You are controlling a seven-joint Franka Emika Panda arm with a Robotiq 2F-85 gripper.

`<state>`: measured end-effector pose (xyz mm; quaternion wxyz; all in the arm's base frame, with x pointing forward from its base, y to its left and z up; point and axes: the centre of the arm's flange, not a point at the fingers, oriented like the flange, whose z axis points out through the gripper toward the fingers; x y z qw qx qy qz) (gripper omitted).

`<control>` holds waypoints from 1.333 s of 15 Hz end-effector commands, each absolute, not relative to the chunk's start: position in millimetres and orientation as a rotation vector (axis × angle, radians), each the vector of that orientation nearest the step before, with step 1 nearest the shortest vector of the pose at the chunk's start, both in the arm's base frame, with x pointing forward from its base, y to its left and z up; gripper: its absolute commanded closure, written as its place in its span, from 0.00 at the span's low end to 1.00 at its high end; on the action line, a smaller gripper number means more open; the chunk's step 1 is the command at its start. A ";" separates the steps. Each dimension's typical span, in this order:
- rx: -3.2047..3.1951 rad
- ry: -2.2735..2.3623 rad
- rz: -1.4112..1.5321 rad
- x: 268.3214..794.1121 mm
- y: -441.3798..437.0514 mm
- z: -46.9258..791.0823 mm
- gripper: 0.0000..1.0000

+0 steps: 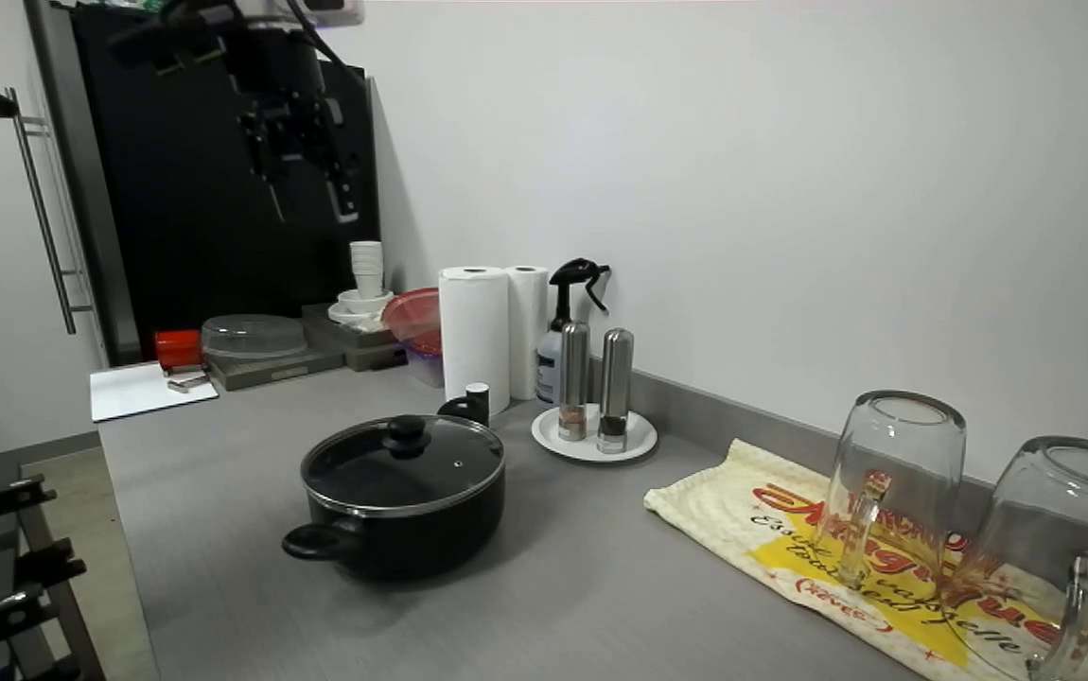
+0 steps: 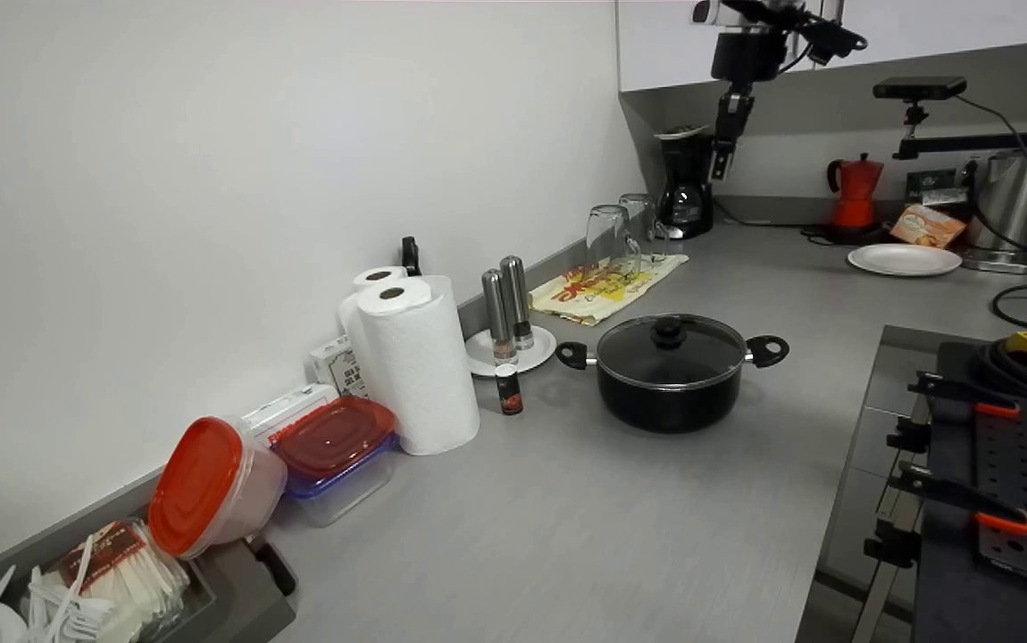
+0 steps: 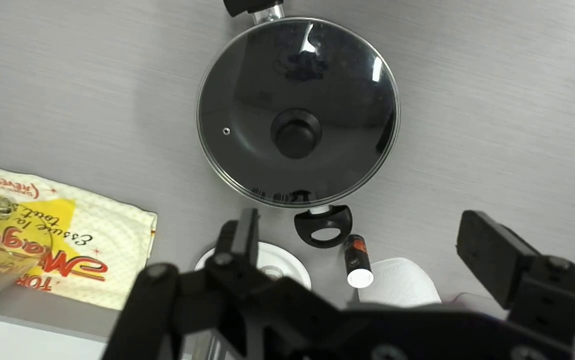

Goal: Take lid off the pot and put it on the counter

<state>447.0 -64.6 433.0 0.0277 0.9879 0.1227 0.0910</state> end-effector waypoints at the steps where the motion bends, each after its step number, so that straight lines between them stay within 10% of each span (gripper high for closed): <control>1: 3.104 0.464 0.196 492.2 -71.5 392.1 0.00; 20: 3.145 0.305 -0.136 581.3 -97.9 239.0 0.00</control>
